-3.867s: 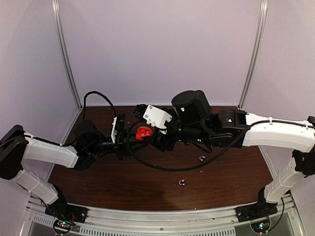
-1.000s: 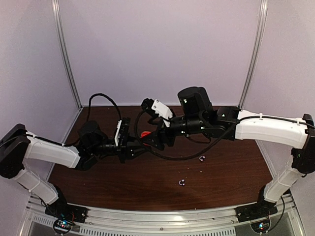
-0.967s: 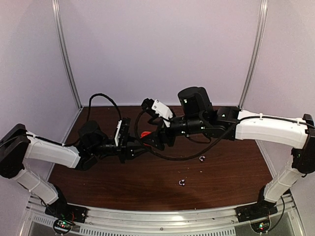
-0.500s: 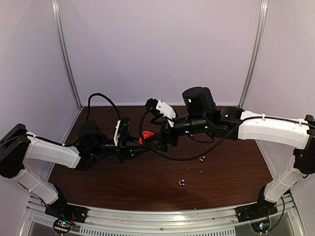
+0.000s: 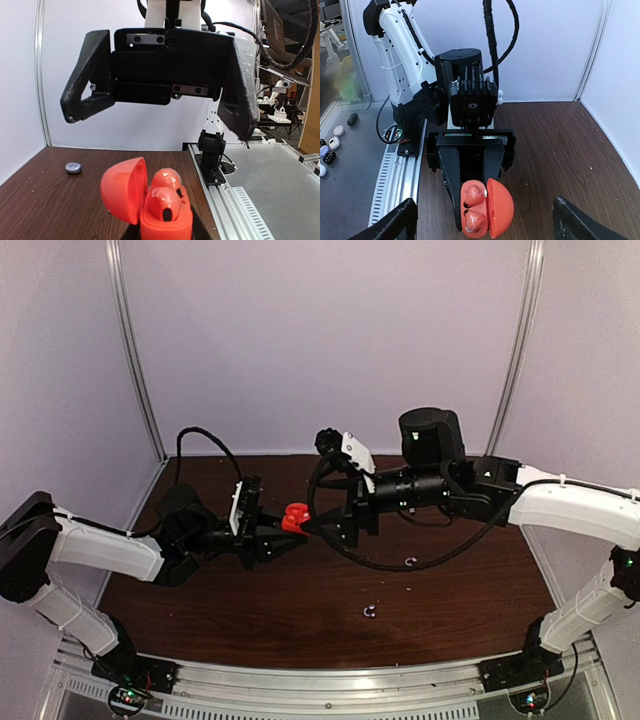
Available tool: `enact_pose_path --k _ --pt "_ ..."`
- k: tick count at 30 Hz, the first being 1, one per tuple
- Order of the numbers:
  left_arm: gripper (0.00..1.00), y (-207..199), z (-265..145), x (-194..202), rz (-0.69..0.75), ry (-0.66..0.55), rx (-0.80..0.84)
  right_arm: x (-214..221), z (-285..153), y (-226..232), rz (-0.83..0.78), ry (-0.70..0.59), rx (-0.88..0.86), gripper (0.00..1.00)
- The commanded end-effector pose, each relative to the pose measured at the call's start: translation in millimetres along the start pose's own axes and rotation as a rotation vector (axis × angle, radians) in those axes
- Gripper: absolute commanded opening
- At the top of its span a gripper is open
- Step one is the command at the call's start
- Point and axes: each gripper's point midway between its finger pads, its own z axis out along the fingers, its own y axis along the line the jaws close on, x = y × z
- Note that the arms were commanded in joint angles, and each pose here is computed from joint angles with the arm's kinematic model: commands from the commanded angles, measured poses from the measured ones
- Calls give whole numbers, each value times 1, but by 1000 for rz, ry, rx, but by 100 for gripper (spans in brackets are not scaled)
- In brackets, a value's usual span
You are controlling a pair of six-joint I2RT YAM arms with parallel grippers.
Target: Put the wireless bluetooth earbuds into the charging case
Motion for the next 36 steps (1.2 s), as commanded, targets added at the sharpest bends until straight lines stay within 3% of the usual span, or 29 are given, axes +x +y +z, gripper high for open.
enact_pose_path --k 1,16,36 --pt "0 -3 4 -23 51 -60 20 7 2 10 6 -6 -64 92" --pt "0 1 4 -24 39 -63 -2 25 16 20 34 45 -153 85" --pt "0 29 1 -24 -49 -63 -114 14 2 47 -5 26 -228 75"
